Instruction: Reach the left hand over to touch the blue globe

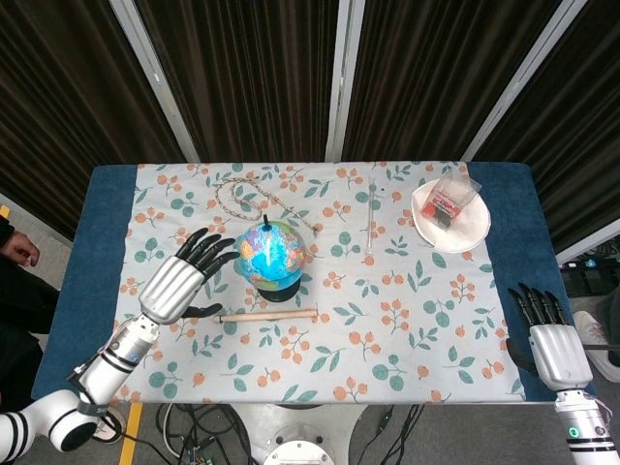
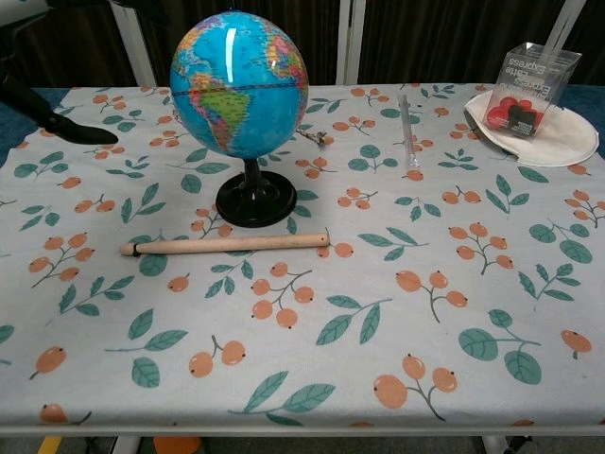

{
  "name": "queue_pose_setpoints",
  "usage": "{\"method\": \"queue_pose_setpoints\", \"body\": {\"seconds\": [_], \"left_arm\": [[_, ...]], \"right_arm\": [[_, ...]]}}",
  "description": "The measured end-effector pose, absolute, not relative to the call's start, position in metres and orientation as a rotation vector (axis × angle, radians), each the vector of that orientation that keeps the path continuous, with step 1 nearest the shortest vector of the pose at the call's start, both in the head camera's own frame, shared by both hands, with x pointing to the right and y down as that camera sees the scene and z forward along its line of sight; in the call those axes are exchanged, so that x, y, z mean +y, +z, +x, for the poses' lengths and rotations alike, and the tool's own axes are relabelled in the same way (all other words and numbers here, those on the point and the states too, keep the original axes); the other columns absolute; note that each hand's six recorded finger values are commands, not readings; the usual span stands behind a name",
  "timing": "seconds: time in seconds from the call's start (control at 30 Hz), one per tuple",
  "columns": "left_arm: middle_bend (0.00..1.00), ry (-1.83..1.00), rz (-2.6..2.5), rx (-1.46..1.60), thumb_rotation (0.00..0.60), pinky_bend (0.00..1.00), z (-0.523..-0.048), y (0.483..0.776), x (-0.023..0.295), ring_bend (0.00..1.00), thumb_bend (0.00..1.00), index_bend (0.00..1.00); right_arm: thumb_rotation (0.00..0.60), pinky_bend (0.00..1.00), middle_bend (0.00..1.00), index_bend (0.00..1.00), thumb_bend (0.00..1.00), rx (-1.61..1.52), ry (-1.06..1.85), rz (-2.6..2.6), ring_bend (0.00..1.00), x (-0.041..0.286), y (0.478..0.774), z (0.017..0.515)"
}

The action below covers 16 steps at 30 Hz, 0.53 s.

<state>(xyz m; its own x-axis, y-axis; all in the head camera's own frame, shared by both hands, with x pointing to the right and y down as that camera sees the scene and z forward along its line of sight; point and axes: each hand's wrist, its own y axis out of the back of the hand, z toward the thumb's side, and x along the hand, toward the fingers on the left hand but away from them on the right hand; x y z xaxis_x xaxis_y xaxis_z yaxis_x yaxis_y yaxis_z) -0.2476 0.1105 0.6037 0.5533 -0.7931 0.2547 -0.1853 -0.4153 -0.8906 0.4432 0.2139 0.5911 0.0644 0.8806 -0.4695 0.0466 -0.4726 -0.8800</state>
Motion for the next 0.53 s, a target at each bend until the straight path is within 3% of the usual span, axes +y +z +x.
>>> {"method": "queue_pose_setpoints", "body": {"seconds": [0.23, 0.53], "left_arm": [[0.1, -0.945, -1.86, 0.828, 0.6, 0.04, -0.278, 0.605, 0.115, 0.06, 0.13, 0.19], [0.1, -1.228, -1.651, 0.916, 0.6, 0.04, -0.38, 0.607, 0.151, 0.06, 0.13, 0.19]], "right_arm": [[0.6, 0.0, 0.0, 0.0, 0.34, -0.949, 1.489, -1.635, 0.0, 0.214, 0.59, 0.443], [0.6, 0.0, 0.0, 0.0, 0.34, -0.958, 1.467, -1.635, 0.0, 0.211, 0.587, 0.438]]}}
